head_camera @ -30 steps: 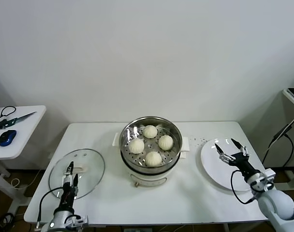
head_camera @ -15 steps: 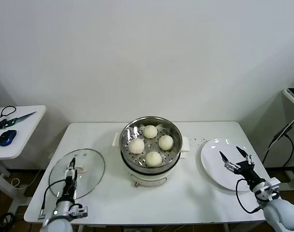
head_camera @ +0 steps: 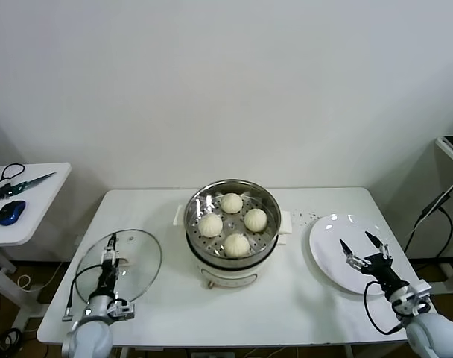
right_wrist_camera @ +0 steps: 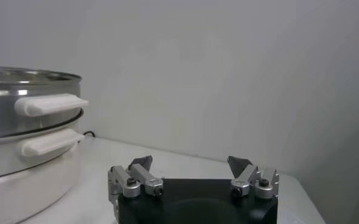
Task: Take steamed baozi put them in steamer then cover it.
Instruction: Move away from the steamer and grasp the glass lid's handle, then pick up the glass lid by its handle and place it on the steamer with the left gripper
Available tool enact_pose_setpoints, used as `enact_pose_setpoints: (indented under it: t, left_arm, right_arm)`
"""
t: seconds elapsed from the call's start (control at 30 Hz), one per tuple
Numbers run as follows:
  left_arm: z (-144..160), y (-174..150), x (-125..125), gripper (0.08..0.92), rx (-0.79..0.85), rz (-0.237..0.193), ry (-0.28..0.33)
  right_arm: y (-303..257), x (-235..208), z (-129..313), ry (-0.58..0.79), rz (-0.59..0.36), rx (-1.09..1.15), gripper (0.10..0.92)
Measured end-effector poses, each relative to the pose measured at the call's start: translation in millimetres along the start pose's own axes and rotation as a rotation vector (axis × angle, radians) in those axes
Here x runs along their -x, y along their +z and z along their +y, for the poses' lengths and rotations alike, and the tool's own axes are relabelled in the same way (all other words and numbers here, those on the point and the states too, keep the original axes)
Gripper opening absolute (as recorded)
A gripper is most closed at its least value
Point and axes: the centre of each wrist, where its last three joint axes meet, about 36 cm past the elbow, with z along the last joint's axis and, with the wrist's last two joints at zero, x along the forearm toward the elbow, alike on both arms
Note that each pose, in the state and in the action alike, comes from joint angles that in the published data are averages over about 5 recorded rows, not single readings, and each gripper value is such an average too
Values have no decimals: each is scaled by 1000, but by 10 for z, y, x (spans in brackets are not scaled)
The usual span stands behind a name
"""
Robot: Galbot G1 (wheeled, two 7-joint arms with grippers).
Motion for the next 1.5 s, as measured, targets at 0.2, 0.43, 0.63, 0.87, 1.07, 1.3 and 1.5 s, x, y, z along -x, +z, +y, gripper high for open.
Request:
enact_pose_setpoints:
  t: [0.2, 0.43, 0.63, 0.87, 1.07, 1.3, 1.5]
  left_arm:
    - [-37, -1, 51, 756, -19, -8, 9]
    - [-77, -10, 80, 550, -41, -12, 30]
    - [-87, 2, 86, 376, -54, -12, 47]
    - [-54, 7, 54, 186, -69, -15, 50]
    - [81, 6, -17, 155, -86, -15, 24]
    - [389, 20, -197, 155, -96, 7, -42]
    - [745, 49, -435, 155, -84, 47, -102]
  right_arm:
    - [38, -7, -5, 2, 6, -7, 823]
    - [68, 12, -1, 2, 7, -13, 823]
    - [106, 21, 14, -1, 7, -19, 823]
    - [136, 36, 29, -3, 6, -29, 823]
    - [142, 45, 15, -3, 5, -40, 823]
    - [151, 65, -4, -2, 1, -50, 823]
    - [160, 100, -25, -5, 3, -62, 823]
